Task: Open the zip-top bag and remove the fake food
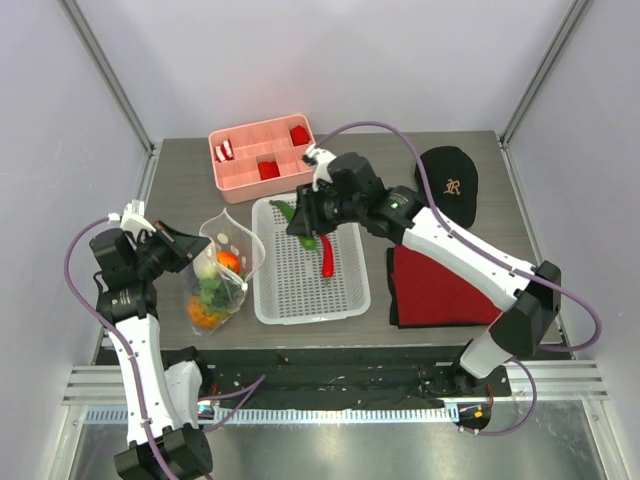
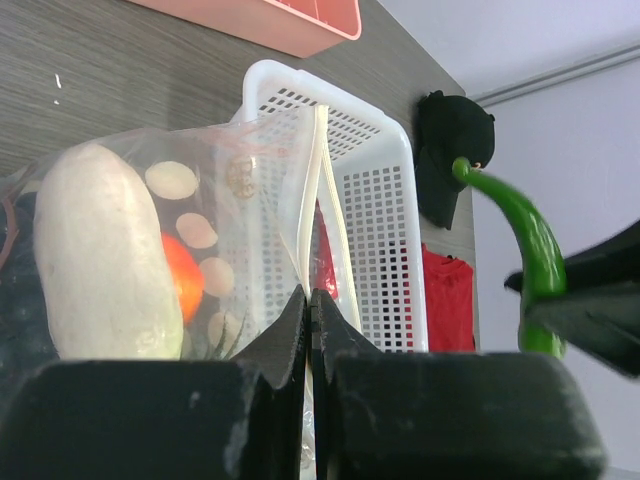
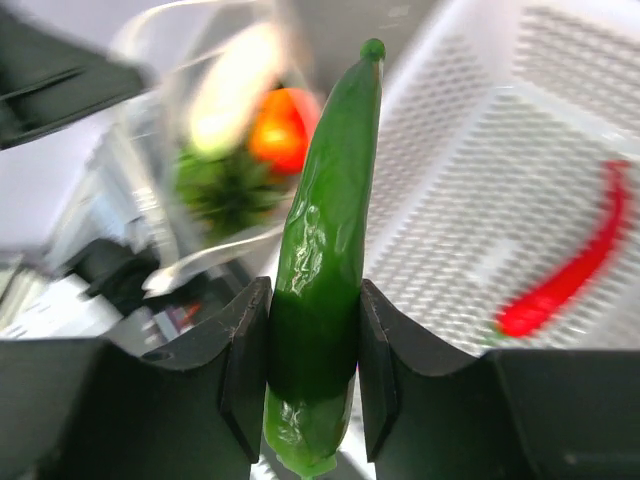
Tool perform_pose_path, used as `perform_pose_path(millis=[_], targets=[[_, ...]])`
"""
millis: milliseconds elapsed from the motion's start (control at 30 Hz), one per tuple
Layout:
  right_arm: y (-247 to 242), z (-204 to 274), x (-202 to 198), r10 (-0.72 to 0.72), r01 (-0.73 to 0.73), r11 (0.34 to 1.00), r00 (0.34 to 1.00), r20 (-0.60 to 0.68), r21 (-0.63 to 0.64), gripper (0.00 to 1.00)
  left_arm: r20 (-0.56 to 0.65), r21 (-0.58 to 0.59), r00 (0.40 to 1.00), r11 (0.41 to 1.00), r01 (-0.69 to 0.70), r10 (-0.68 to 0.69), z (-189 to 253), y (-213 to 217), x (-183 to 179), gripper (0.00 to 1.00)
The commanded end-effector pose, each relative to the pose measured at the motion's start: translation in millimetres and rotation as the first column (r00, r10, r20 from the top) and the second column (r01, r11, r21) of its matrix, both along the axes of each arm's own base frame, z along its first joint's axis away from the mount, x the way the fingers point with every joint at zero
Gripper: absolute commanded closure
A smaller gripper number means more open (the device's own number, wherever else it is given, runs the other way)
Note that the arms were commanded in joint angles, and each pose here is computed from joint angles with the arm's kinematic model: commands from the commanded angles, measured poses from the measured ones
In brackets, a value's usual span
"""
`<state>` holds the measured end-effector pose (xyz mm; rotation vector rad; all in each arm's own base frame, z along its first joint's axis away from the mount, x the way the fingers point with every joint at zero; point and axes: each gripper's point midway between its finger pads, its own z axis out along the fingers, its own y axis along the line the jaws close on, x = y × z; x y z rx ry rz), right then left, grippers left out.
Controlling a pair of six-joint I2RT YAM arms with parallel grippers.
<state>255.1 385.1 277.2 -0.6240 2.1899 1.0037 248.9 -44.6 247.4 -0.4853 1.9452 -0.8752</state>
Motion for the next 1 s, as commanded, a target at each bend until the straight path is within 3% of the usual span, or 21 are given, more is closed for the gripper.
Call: perform_pose_path(millis=[0,200,400,500,600,800,967], targets=[[-47,-59,44,-0.151,0.159,0.969,0.987,0.059,-0.191,0.94,0.033,0.008,0.999,1.0,0.007,-0.007,11,-2,1,1.0],[-53,-126,66,-0.192,0.197,0.93,0.98,0.048,-0.312,0.75,0.034,-0.003,0.999,1.0,0.013,-0.013,13,-3,1,1.0],[-48,-163,77,-0.22,0.216,0.915,0.975,0.028,-0.34,0.55,0.034,-0.008,0.999,1.0,0.017,-0.017,14,-4,0,1.0],[-54,-168,80,-0.251,0.252,0.898,0.967,0.05,-0.361,0.42,0.039,-0.005,0.999,1.0,0.017,-0.017,15,-5,-2,1.0],[-62,-162,82,-0.272,0.287,0.883,0.958,0.092,-0.373,0.19,0.038,-0.005,0.999,1.0,0.019,-0.019,15,-5,-2,1.0],[-47,-102,76,-0.263,0.298,0.913,0.952,0.158,-0.277,0.16,0.041,-0.004,0.999,1.0,0.021,-0.021,16,-5,-2,1.0],[-4,-43,54,-0.193,0.217,0.967,0.966,0.171,-0.134,0.16,0.042,-0.002,0.999,1.0,0.018,-0.018,16,-4,-2,1.0]])
